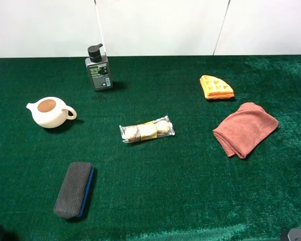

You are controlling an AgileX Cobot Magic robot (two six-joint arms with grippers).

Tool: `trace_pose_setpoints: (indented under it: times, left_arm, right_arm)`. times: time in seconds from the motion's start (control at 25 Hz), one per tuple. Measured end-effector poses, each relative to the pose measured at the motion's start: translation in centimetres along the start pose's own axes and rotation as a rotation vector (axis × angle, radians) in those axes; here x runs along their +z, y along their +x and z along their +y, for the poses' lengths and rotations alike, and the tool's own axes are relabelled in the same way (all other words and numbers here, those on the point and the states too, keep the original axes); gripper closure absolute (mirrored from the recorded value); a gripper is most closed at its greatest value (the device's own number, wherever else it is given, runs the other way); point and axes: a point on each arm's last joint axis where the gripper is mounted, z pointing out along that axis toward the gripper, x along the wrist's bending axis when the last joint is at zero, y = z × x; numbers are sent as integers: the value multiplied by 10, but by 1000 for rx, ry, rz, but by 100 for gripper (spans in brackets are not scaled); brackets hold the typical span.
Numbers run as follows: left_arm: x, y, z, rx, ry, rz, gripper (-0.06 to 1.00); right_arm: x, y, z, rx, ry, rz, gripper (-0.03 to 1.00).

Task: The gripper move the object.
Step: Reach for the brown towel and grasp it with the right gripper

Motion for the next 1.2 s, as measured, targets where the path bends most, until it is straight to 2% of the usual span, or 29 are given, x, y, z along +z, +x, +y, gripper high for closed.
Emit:
trace_pose_setpoints:
  times: [0.44, 0.6, 1.0, 1.2]
  left_arm:
    - [0, 0, 0, 0, 0, 0, -5]
    - [0, 0, 0, 0, 0, 0, -5]
    - [0, 0, 0, 0, 0, 0, -5]
    - [0, 0, 0, 0, 0, 0, -5]
  right_arm:
    - [0, 1, 0, 3, -2, 6, 27]
    - [-3, 2, 14, 15, -4, 24, 27]
    - [30, 5, 76, 22, 198, 25, 27]
    - [53, 9, 107, 49, 319, 56, 27]
